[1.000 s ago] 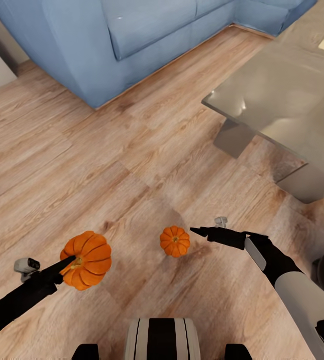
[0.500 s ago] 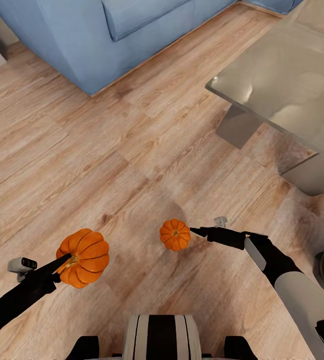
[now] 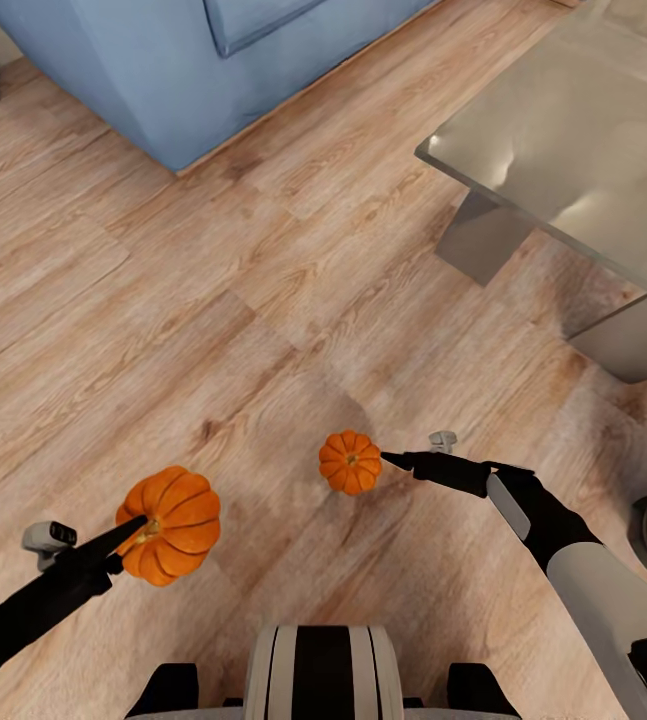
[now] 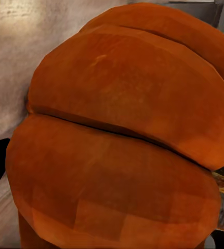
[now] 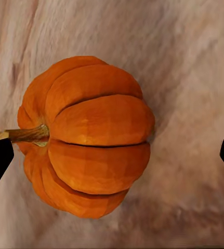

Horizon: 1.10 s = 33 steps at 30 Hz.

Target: Place each of the two pumpkins and all three candles from the living room inside a cabinet in the living room (use any cabinet), then make sure every cabinet is closed, and position the cauldron so it is next to a table in the living room.

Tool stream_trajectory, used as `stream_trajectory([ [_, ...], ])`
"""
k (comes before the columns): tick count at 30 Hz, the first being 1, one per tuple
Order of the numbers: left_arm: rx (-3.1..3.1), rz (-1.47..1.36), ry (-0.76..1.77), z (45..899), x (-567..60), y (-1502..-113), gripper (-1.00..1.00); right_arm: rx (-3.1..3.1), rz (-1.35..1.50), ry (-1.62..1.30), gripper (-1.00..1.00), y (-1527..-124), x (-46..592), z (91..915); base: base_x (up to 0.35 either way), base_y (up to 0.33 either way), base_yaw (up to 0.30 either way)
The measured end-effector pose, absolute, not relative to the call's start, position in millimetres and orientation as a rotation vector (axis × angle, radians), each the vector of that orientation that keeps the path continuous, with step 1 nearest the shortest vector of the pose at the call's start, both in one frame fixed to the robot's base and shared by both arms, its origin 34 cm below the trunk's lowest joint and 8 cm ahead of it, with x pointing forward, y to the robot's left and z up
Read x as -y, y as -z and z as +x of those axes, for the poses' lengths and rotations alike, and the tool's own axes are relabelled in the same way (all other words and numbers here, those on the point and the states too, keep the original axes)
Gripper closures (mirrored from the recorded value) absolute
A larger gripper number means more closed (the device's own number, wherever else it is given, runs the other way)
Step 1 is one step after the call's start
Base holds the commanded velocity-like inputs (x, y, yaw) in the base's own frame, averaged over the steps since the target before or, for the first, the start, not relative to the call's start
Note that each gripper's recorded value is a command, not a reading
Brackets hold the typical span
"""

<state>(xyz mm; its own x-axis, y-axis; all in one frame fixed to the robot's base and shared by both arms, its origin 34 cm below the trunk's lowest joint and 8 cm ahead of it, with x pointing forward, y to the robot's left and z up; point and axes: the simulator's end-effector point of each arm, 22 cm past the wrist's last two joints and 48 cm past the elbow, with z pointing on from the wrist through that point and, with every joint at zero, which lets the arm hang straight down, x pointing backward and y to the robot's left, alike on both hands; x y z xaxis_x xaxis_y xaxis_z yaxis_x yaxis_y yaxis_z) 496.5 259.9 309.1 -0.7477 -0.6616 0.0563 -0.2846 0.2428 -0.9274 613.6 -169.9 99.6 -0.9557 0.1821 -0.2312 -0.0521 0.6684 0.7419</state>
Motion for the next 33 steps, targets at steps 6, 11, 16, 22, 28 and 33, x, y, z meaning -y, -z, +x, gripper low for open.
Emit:
stream_trajectory([
  [6,-2.181,-0.881,1.508,494,-260,-306,1.00,-2.604,0.109,-1.172,-1.00,-95,170,611,0.000,0.000,0.000],
  [11,-2.181,-0.880,1.509,494,-260,-306,1.00,-2.603,0.108,-1.181,-1.00,-96,168,610,0.000,0.000,0.039],
  [16,-2.181,-0.879,1.509,494,-260,-306,1.00,-2.603,0.109,-1.183,-1.00,-96,168,610,0.000,0.000,0.198],
  [22,-2.194,-0.891,1.502,491,-259,-300,1.00,-2.608,0.115,-1.184,-1.00,-92,168,608,0.000,0.000,0.048],
  [28,-2.209,-0.917,1.502,486,-259,-290,1.00,-2.630,0.131,-1.190,-1.00,-79,169,598,0.000,0.000,0.005],
  [33,-2.220,-0.933,1.500,483,-258,-283,1.00,-2.644,0.141,-1.194,-1.00,-70,169,591,0.000,0.000,0.000],
])
